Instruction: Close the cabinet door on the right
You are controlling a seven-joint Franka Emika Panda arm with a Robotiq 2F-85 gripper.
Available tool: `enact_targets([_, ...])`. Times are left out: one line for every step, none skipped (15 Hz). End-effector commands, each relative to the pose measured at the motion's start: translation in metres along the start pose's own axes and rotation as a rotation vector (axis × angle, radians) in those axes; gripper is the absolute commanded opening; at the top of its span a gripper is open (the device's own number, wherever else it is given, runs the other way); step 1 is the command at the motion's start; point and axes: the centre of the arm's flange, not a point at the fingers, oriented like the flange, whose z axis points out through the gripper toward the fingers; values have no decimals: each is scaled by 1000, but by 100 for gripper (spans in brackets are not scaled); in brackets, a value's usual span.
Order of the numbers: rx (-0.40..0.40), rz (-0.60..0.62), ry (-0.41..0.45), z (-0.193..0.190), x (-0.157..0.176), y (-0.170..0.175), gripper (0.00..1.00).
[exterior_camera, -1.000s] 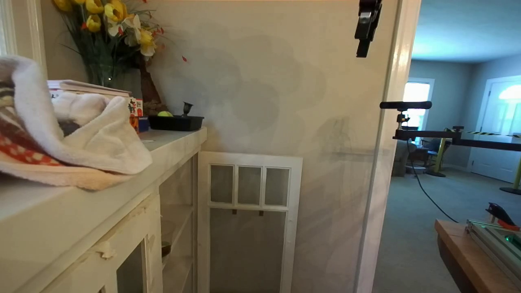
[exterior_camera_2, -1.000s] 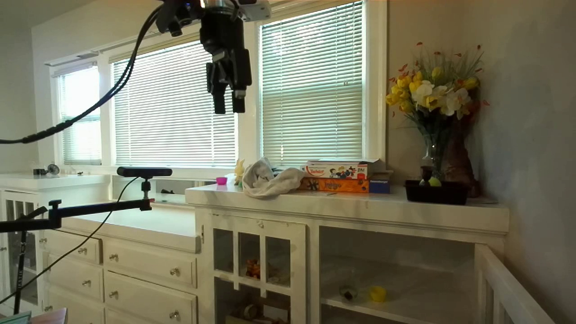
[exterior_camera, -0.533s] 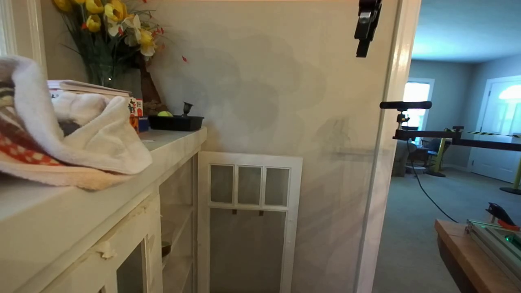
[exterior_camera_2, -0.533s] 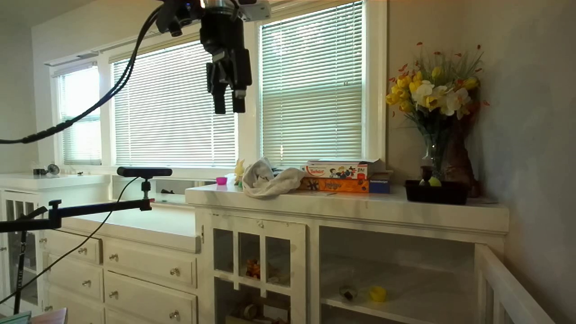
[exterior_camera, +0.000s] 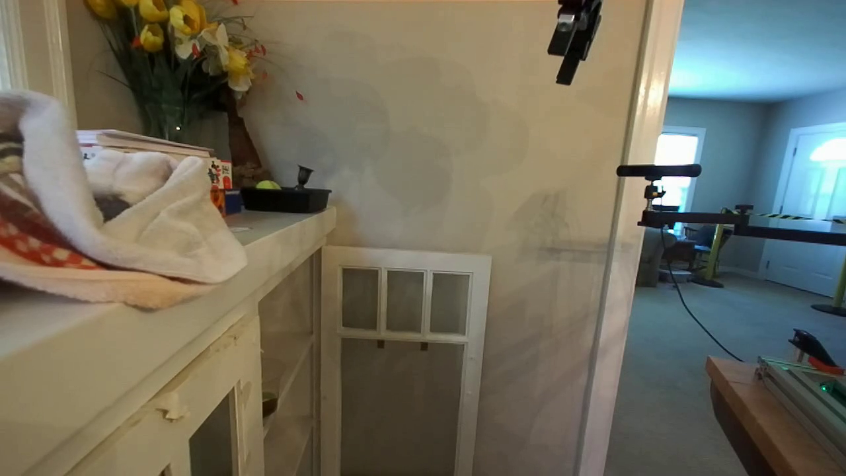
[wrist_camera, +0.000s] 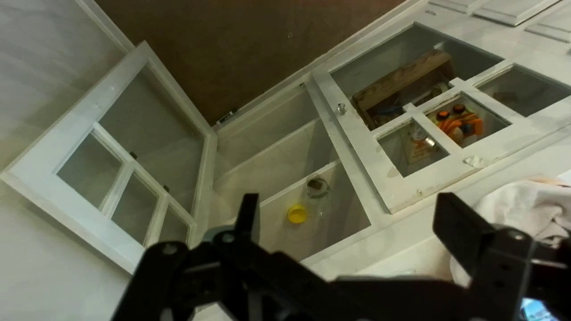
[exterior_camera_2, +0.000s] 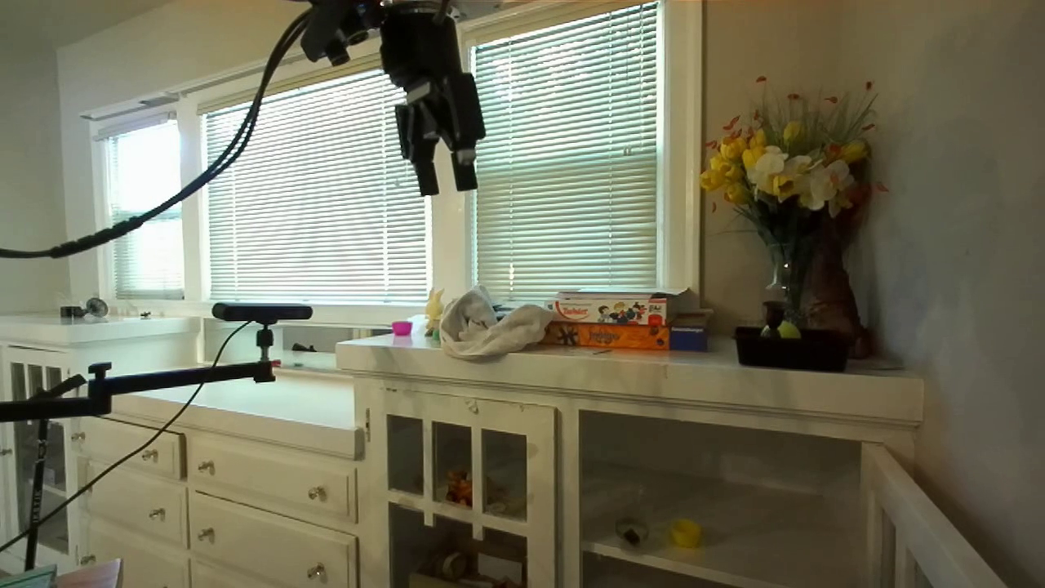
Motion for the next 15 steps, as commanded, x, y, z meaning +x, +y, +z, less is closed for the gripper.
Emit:
enact_targets([-21, 0, 102, 6, 16, 16, 100])
enact_targets([-23, 9, 134, 6, 25, 23, 100])
enact_targets([-29, 18, 164, 7, 30, 27, 100])
enact_targets([-35, 28, 190, 9, 39, 36, 100])
enact_targets([-40, 36, 212, 10, 44, 42, 100])
enact_targets([-44, 48, 232, 14, 52, 49, 100])
enact_targets([-53, 57, 252, 16, 58, 56, 100])
enact_targets([-60, 70, 271, 19, 65, 64, 100])
enact_targets([-66, 83, 287, 23, 73, 73, 100])
enact_targets([-72, 98, 303, 28, 81, 82, 100])
enact_targets([-78, 109, 318, 32, 88, 89, 100])
enact_targets([-86, 122, 330, 36, 98, 98, 100])
enact_targets([-93, 135, 338, 40, 104, 104, 100])
enact_targets([-100, 155, 346, 44, 115, 112, 100])
enact_targets([-100, 165, 345, 48, 123, 118, 100])
